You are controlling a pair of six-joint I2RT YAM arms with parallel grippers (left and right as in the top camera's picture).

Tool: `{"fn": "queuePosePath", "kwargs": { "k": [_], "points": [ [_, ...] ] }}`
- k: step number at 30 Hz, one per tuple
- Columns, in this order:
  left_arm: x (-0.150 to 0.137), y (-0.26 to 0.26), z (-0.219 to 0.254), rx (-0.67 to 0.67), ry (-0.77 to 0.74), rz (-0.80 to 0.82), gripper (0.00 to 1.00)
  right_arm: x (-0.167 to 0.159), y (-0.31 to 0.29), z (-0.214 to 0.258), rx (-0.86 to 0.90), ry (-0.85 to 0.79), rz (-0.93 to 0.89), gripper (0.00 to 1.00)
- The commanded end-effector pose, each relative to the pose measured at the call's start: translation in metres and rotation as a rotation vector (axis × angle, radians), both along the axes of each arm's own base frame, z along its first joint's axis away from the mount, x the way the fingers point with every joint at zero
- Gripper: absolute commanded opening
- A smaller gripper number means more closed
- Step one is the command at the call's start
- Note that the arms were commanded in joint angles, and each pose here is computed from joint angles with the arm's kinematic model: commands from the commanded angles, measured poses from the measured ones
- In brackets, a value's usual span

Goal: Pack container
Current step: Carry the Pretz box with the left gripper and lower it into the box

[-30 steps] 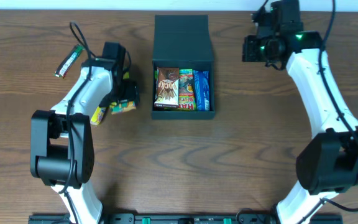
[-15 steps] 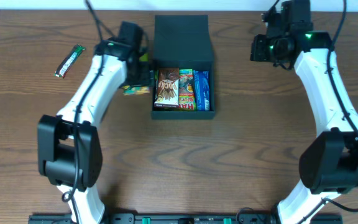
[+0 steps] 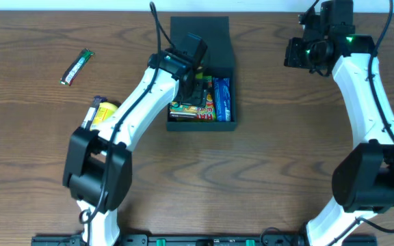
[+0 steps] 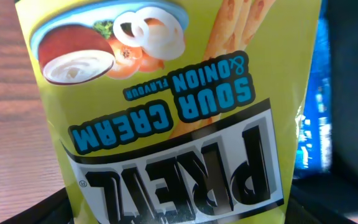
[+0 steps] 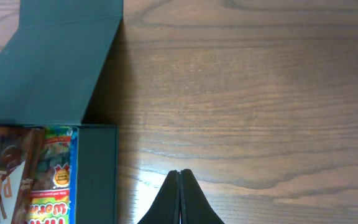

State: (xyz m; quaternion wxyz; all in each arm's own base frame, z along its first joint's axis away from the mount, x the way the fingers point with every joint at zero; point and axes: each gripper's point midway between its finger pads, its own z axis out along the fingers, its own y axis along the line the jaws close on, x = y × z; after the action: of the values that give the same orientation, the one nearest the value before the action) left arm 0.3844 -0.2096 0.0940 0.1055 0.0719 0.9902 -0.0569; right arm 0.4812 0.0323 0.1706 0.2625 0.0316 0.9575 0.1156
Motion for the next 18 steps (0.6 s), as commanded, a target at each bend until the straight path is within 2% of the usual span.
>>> {"fn": "queuePosePath", "kwargs": {
  "k": [1,10,11,14,18],
  "points": [
    [-0.006,-0.002,-0.021,-0.005,0.084,0.043,0.8,-0.002,-0.002,-0.007,-0.008,0.019,0.015,0.02],
    [-0.004,0.01,-0.027,0.051,0.078,0.13,0.79,-0.005,-0.002,-0.008,-0.007,0.034,0.015,0.01],
    [-0.003,0.01,-0.027,0.051,0.078,0.131,0.79,-0.006,-0.002,-0.009,-0.007,0.035,0.015,0.02],
    [-0.003,0.011,-0.027,0.05,0.077,0.131,0.91,-0.006,-0.002,-0.009,-0.007,0.035,0.015,0.02],
    [-0.001,0.012,-0.025,0.05,0.071,0.12,0.93,-0.007,-0.002,-0.009,-0.006,0.039,0.015,0.02]
  ]
}}
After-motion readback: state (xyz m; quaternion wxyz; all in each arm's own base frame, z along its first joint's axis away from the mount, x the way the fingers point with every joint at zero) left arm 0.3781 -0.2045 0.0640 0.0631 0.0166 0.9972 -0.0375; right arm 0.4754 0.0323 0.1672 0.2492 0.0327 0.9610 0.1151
